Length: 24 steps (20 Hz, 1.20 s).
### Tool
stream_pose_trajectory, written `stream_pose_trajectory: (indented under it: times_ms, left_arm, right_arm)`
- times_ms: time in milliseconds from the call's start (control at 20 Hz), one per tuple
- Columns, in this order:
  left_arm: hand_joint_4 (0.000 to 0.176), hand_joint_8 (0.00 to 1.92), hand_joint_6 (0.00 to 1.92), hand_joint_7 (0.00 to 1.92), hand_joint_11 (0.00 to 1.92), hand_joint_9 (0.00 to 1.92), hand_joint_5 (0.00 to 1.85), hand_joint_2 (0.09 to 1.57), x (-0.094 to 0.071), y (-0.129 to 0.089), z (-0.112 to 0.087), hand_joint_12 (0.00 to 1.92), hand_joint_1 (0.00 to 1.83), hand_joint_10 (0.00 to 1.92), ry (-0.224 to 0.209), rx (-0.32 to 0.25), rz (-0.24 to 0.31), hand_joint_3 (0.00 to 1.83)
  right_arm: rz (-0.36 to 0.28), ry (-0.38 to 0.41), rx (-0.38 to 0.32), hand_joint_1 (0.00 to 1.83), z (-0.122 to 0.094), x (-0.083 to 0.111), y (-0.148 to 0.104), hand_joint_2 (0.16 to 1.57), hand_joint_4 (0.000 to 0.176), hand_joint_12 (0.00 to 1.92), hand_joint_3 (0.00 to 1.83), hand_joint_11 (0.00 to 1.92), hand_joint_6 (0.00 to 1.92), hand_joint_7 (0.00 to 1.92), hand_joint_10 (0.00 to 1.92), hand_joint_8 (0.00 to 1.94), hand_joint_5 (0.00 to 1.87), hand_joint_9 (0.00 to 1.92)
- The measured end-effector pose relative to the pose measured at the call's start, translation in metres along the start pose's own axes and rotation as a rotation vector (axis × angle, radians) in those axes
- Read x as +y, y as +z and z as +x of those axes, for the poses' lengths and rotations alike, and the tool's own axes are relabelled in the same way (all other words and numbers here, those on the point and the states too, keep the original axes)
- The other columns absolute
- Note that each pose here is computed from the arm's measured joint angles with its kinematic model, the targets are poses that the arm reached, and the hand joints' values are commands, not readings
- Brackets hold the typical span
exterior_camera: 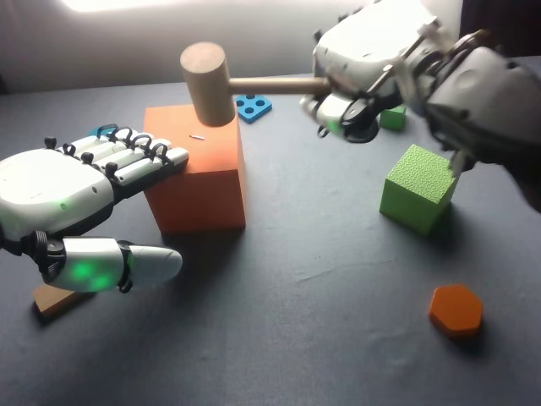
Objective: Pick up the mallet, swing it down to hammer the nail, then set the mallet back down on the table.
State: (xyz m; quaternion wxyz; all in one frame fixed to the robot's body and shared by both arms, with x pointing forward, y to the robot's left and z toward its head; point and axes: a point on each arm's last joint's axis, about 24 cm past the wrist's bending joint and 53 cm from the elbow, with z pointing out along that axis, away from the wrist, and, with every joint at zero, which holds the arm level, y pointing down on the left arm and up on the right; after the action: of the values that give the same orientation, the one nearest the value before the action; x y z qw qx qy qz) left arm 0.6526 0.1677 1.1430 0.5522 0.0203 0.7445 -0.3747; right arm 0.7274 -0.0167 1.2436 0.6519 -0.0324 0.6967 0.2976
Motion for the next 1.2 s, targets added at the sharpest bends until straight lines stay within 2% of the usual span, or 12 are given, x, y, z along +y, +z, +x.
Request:
stream_pose_trajectory:
  times_ms: [200,300,450,600,700,1000,1200]
  left_arm:
    - [0.000,0.00,0.00,0.00,0.00,0.00,0.00,1.15,0.000,0.000,0.000,0.00,0.00,0.00,0.000,0.000,0.000,0.00]
    - [0.000,0.00,0.00,0.00,0.00,0.00,0.00,1.16,0.000,0.000,0.000,0.00,0.00,0.00,-0.001,-0.001,0.001,0.00]
    - [0.000,0.00,0.00,0.00,0.00,0.00,0.00,1.16,0.001,0.000,-0.002,0.00,0.00,0.00,0.000,-0.002,-0.001,0.00]
    - [0.000,0.00,0.00,0.00,0.00,0.00,0.00,1.16,0.001,0.001,-0.002,0.00,0.00,0.00,-0.006,-0.001,-0.002,0.00]
    - [0.000,0.00,0.00,0.00,0.00,0.00,0.00,1.16,0.000,0.002,-0.004,0.00,0.00,0.00,-0.009,-0.003,-0.002,0.00]
    - [0.000,0.00,0.00,0.00,0.00,0.00,0.00,1.16,-0.006,0.007,-0.016,0.00,0.00,0.00,-0.017,-0.020,0.001,0.00]
    - [0.000,0.00,0.00,0.00,0.00,0.00,0.00,1.16,-0.007,0.004,-0.032,0.00,0.00,0.00,-0.014,-0.044,-0.007,0.00]
  right_arm:
    - [-0.051,-0.053,-0.038,0.22,-0.016,0.003,-0.031,1.57,0.000,1.92,0.04,1.34,1.92,1.29,1.92,1.94,1.08,1.35]
    - [-0.075,-0.082,-0.051,0.23,-0.019,-0.003,-0.049,1.57,0.000,1.92,0.03,1.36,1.92,1.29,1.92,1.94,1.07,1.36]
    - [-0.168,-0.089,-0.034,0.19,-0.014,0.000,-0.068,1.57,0.000,1.92,0.05,1.36,1.92,1.28,1.92,1.94,1.06,1.35]
    - [-0.265,-0.140,0.044,0.24,0.008,0.013,-0.077,1.57,0.000,1.92,0.02,1.36,1.92,1.28,1.92,1.94,1.06,1.34]
    - [-0.296,-0.171,0.105,0.23,0.026,0.019,-0.078,1.57,0.000,1.92,0.02,1.34,1.92,1.28,1.92,1.94,1.06,1.34]
    - [-0.319,-0.206,0.180,0.22,0.054,0.025,-0.068,1.57,0.000,1.92,0.02,1.36,1.92,1.28,1.92,1.94,1.07,1.34]
    - [-0.349,-0.216,0.243,0.24,0.089,0.037,-0.064,1.57,0.000,1.92,0.01,1.38,1.92,1.30,1.92,1.94,1.08,1.36]
